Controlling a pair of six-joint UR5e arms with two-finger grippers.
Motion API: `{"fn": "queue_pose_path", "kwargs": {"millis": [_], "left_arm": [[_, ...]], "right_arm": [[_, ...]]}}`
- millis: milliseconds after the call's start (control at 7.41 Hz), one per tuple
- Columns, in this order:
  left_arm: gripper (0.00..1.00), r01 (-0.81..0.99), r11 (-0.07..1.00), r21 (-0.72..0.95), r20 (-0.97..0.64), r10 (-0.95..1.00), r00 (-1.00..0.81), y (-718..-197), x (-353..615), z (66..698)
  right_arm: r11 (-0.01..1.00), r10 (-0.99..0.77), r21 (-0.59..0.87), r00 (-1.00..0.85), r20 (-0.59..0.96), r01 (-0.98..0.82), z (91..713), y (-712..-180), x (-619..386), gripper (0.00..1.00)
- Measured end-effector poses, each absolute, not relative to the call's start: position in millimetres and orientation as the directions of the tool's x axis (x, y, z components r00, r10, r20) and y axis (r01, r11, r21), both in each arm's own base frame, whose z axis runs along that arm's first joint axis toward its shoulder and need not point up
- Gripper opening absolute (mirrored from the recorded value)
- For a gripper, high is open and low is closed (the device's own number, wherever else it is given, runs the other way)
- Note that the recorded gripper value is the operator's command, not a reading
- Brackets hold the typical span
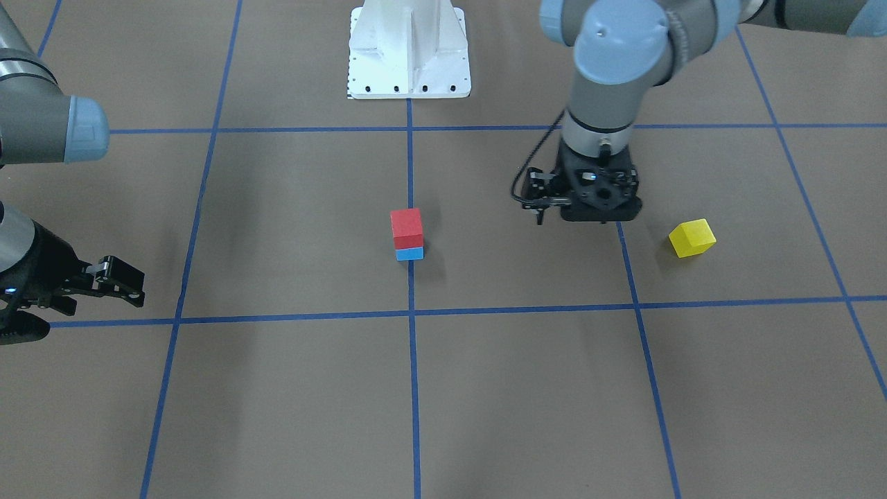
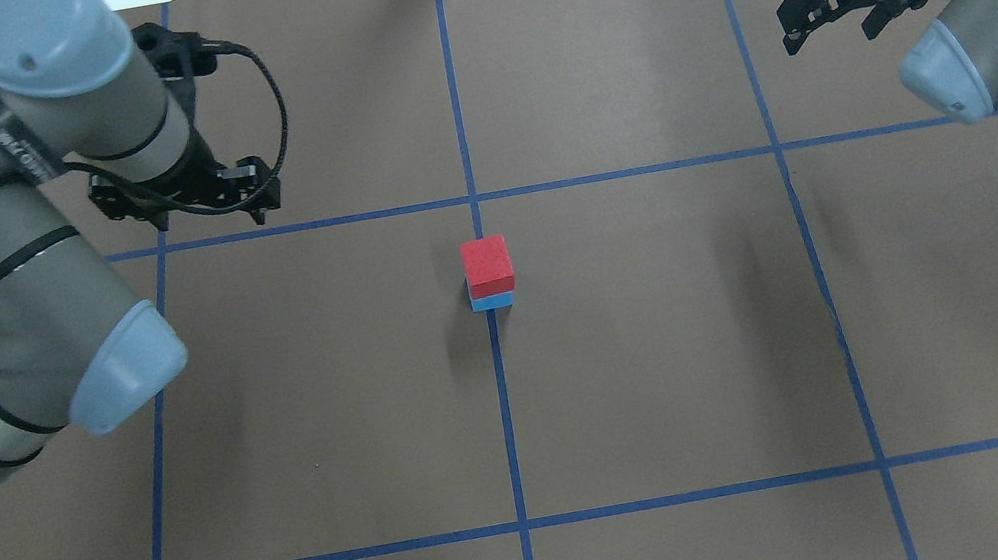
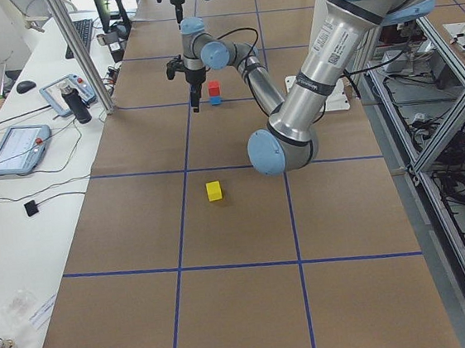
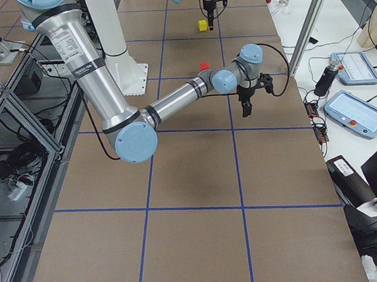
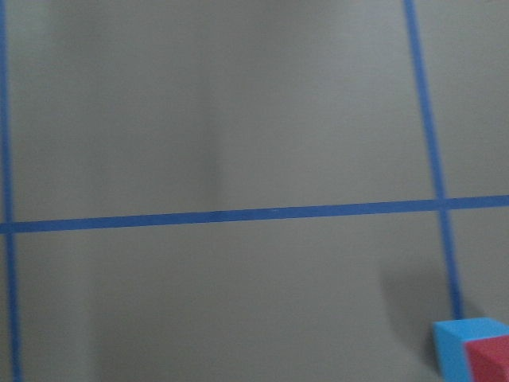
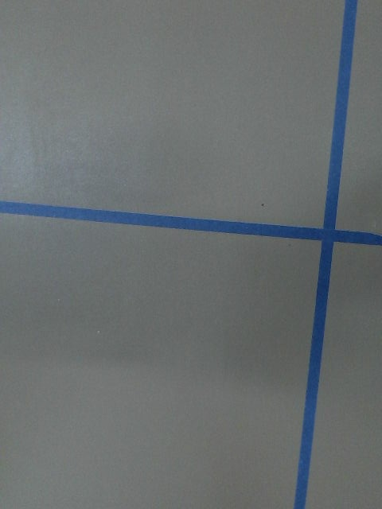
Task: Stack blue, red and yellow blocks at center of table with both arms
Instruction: 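Move the left gripper from the stack toward the yellow cube, then lower the left gripper onto the yellow cube and grasp it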
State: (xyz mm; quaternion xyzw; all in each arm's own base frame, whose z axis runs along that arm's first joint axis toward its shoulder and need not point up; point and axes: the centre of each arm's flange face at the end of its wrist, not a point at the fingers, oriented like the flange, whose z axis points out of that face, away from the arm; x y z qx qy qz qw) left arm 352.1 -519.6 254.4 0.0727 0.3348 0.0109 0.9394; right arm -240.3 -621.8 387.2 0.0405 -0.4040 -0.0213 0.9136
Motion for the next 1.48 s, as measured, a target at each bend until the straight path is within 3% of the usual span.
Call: {"fn": "queue_pose_path", "kwargs": {"millis": [540,944,1484], "left_arm": [[1.00,0.040,0.981,0.187,-0.625,0.088,0.775,-485,278,434],[1.00,0.083,0.991,0.109,-0.608,0.001,0.794,-480,274,489],[1.00,0.102,0.992,0.068,-0.598,-0.042,0.800,-488,288,502]], "right_arm": [[0.996,-0.067,0.087,0.674,0.735,0.004,389,-621,-240,0.99],[0.996,-0.066,0.085,0.675,0.734,0.004,391,-621,-240,0.99],[0.997,-0.061,0.079,0.679,0.732,0.004,395,-621,-240,0.99]]}}
